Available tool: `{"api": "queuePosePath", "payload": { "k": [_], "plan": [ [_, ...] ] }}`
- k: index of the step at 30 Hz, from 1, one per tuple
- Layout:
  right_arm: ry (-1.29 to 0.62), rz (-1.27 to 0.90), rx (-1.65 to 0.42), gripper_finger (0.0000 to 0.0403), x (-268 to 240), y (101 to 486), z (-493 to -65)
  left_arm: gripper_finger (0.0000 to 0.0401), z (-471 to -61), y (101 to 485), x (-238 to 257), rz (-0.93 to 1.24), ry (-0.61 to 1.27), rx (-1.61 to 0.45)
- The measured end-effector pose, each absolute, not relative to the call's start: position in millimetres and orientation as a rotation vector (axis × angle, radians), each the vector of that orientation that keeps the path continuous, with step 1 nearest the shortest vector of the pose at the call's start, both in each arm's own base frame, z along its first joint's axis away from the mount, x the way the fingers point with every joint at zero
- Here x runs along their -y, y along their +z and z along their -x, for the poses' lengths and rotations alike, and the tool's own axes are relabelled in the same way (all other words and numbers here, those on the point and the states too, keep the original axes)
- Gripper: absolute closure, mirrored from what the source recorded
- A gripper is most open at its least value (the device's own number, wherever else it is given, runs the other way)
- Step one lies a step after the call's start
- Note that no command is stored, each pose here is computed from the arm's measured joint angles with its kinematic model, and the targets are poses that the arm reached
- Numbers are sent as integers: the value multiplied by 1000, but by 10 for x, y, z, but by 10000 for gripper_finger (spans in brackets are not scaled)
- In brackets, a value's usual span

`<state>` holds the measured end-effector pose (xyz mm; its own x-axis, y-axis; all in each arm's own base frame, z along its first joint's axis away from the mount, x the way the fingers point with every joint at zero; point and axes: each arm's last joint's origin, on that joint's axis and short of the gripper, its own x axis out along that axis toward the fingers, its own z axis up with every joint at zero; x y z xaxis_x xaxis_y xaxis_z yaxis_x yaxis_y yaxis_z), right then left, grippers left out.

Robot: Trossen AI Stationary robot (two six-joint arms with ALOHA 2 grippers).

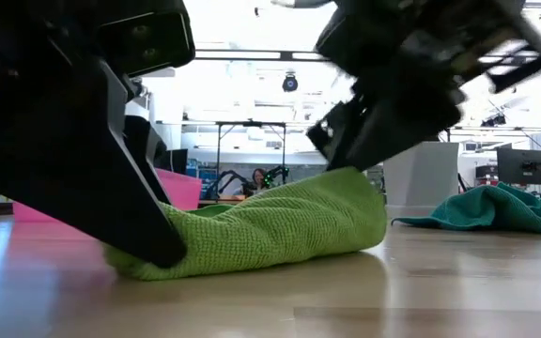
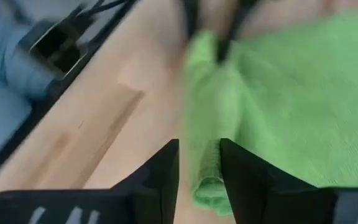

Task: Roll microfiber towels into tight, uniform cylinder then place into a basket
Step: Roll the green microfiber cloth

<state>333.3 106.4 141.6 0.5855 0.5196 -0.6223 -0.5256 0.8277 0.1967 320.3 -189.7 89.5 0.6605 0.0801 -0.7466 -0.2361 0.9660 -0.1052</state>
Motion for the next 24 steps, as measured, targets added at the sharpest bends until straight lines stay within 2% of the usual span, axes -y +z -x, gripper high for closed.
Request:
{"api": "queuePosePath", "payload": {
  "k": [4, 9, 18, 24],
  "plan": [
    [693, 268, -652, 293, -1252, 1402, -3272, 340, -3212, 891, 1868, 196, 191, -836],
    [573, 460, -642, 292, -1433, 1361, -3214, 372, -3211, 892, 1866, 197, 190, -838],
    [486, 616, -575, 292, -1753, 1480, -3044, 361, -3211, 892, 1866, 195, 189, -838],
    [435, 504, -609, 292, -1795, 1441, -3029, 360, -3213, 894, 1867, 196, 188, -835]
  ]
}}
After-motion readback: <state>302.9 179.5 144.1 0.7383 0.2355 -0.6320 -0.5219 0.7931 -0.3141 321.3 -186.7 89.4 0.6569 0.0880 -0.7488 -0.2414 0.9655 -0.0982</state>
